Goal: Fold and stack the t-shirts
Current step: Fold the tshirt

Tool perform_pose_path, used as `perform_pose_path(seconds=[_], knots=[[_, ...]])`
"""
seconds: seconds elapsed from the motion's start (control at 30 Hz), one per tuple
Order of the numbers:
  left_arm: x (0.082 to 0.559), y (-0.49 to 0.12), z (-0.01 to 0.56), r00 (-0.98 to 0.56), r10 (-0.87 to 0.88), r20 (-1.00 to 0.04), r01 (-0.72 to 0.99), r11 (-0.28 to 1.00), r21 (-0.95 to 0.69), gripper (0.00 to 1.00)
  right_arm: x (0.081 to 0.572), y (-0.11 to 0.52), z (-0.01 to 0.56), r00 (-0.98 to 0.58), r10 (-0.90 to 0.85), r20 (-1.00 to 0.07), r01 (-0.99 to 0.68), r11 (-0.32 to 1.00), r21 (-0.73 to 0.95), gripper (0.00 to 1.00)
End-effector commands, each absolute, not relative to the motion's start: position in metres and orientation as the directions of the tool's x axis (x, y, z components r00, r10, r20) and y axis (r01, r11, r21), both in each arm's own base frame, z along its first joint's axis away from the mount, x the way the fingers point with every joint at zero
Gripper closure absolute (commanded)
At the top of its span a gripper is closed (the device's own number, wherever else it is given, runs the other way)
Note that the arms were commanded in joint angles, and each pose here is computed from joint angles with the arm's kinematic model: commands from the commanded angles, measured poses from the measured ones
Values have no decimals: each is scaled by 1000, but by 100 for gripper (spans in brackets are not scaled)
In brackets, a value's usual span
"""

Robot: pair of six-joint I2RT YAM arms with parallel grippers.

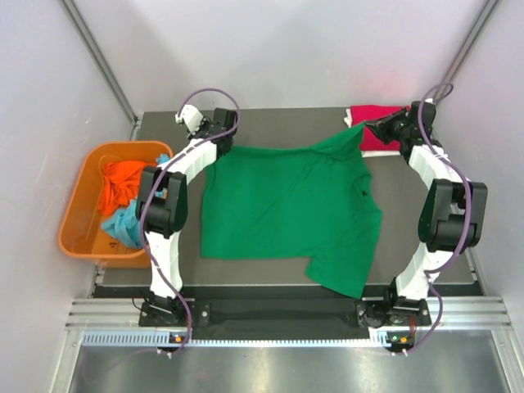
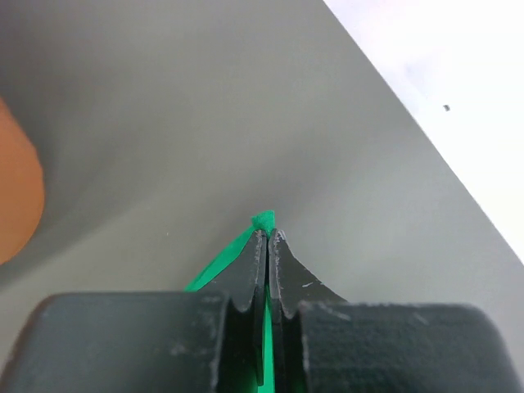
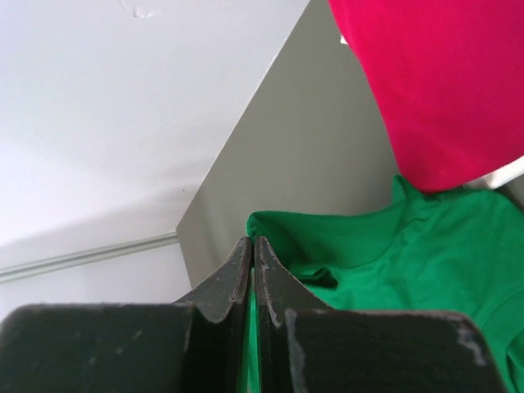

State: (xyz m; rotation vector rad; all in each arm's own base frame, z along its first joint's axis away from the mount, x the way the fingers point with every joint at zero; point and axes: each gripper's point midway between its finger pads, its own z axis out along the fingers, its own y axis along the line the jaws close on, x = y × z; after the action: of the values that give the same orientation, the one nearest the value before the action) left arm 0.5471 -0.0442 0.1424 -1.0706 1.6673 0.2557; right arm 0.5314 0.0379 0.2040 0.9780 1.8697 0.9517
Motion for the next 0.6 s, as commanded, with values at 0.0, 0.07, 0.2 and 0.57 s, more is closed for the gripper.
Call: perform_pose_path(seconds=[0.0, 0.07, 0.2, 0.57], knots=[[568, -39, 159, 42, -492, -870, -722, 587, -367, 100, 550, 41, 232, -356, 858, -371, 160, 447, 880, 100], [573, -37, 155, 34, -485, -874, -714, 600, -360, 100, 553, 42, 227, -357, 858, -370, 163, 447, 880, 100], [586, -39, 146, 12, -501, -865, -674, 635, -377, 100, 558, 44, 224, -349, 858, -377, 147, 447, 882, 100], [608, -33, 129, -27, -499, -866, -632, 680, -372, 100, 567, 46, 211, -338, 858, -386, 157, 455, 876, 100]])
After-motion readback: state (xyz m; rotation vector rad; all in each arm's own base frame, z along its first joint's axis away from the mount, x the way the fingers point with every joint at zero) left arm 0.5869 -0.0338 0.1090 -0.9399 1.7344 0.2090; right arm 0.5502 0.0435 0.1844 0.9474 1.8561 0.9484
